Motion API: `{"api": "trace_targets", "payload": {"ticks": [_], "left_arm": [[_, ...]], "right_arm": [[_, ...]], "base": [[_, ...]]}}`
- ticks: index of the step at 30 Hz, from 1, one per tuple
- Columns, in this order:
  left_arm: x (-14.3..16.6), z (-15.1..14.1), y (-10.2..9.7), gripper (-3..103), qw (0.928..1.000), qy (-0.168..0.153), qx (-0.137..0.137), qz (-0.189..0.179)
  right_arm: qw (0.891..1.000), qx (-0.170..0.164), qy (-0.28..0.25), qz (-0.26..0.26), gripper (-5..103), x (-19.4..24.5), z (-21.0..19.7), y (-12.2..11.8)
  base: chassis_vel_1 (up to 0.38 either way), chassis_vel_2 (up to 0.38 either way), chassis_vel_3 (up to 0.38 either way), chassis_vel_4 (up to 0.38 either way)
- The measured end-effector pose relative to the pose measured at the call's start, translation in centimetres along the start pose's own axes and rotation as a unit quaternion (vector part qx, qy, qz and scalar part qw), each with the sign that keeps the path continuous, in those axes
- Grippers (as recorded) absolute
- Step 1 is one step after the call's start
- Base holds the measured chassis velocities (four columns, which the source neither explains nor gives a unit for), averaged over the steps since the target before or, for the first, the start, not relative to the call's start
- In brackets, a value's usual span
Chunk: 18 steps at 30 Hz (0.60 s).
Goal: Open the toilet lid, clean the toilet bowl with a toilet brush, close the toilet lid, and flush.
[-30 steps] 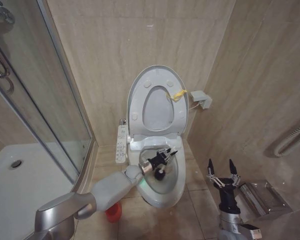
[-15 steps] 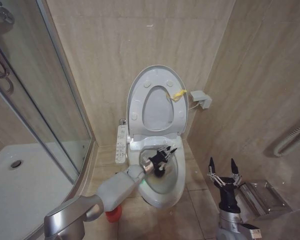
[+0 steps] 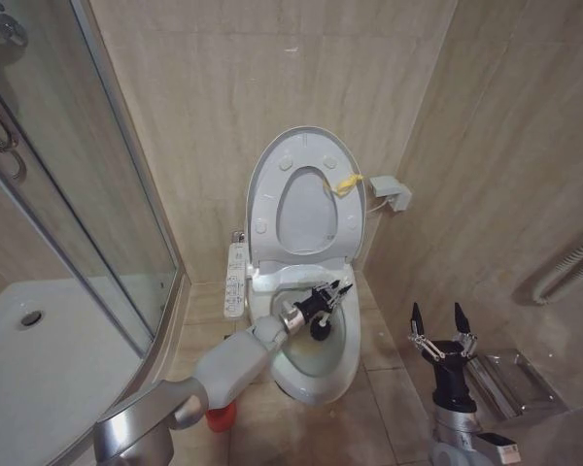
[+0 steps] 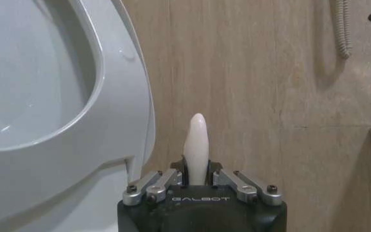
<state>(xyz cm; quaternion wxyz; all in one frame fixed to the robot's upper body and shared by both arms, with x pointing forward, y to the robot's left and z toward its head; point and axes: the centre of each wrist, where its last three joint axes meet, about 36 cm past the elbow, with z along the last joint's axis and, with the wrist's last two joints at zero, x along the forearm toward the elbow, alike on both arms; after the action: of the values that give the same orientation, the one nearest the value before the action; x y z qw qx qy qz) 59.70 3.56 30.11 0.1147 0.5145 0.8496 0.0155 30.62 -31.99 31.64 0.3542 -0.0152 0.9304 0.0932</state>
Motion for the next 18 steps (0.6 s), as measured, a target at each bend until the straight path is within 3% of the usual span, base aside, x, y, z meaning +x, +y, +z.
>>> {"api": "trace_targets", "payload": {"ticks": [6,13,18], "left_arm": [[-1.5,-1.5,-0.5,21,0.9994,-0.032,0.012,-0.002],[1.3,0.8,-0.6,21,0.9999,0.0,0.016,-0.006],[0.3,-0.6,-1.8,21,0.9991,-0.026,0.034,0.002]], "right_arm": [[1.0,-0.002,0.002,0.003,100,0.3,0.1,0.3],[1.0,-0.006,0.003,0.005,100,0.5,0.0,0.8],[1.0,-0.006,0.001,0.005,100,0.3,0.0,1.1]], "base": [[-0.037,0.061,0.05,-0.053],[-0.168,0.139,0.171,-0.166],[-0.129,0.186,0.154,-0.119]]}}
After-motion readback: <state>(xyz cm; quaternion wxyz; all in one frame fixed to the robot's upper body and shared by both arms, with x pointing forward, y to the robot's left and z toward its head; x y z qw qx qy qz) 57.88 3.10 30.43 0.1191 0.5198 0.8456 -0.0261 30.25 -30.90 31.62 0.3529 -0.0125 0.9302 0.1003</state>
